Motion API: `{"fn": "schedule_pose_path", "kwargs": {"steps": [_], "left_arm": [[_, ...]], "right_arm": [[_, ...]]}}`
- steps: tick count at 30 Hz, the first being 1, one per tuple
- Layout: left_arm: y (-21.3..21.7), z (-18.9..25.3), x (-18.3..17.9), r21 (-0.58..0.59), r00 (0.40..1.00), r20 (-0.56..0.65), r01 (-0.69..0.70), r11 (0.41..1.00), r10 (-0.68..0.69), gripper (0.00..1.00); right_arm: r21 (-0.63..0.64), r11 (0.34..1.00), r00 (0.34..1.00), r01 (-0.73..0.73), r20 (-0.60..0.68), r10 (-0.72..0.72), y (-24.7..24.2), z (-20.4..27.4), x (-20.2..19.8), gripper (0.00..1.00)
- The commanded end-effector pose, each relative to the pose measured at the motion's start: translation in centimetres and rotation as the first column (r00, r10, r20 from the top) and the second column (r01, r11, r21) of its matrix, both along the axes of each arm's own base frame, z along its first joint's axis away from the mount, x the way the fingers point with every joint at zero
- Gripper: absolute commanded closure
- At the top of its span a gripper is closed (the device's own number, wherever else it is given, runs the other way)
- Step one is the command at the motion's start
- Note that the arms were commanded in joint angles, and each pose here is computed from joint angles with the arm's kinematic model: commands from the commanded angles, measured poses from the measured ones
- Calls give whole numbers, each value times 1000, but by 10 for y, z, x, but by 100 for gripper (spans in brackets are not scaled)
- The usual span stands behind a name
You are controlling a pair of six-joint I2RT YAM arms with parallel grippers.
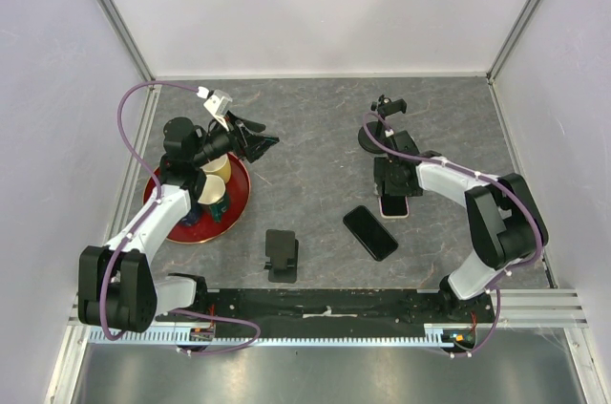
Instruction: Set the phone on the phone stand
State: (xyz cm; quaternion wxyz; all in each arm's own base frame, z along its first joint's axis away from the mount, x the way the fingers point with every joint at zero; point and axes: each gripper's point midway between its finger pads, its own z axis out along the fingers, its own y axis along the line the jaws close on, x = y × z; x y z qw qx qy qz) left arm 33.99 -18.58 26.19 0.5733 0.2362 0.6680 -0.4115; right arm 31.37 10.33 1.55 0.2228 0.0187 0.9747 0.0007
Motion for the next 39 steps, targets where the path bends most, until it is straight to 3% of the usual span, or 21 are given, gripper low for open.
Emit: {"fn": "schedule_pose_path", "kwargs": {"steps": [1,6,8,20,29,34,36,39], "left_arm": [[-2,21,2,5,997,80,19,1000,-19,28],[-2,21,3,6,997,77,19,1000,-19,28],[-3,20,3,9,997,73,20,1000,-21,27],[-3,20,3,11,997,71,23,1000,-24,27],[-5,15,12,-20,1000,1,21,1000,-21,26],[-17,9,25,-102,984,-155,74,992,-89,28],[-25,1,30,-130,965,-219,117,985,-143,35],[-39,-4,26,-142,941,-247,200,969,-231,33]], "right_arm": [[-13,1000,1000,-15,7,15,-2,-6,-5,26],[-17,1000,999,-23,31,23,1,0,8,47],[-27,1000,999,-10,47,12,0,2,12,61],[-42,999,968,-4,250,15,-6,50,34,98],[-10,997,903,-74,424,71,5,97,43,100],[-72,966,778,-249,578,244,51,157,30,100],[-126,927,717,-353,600,355,79,174,21,100],[-207,853,622,-478,606,496,115,191,3,100]]}}
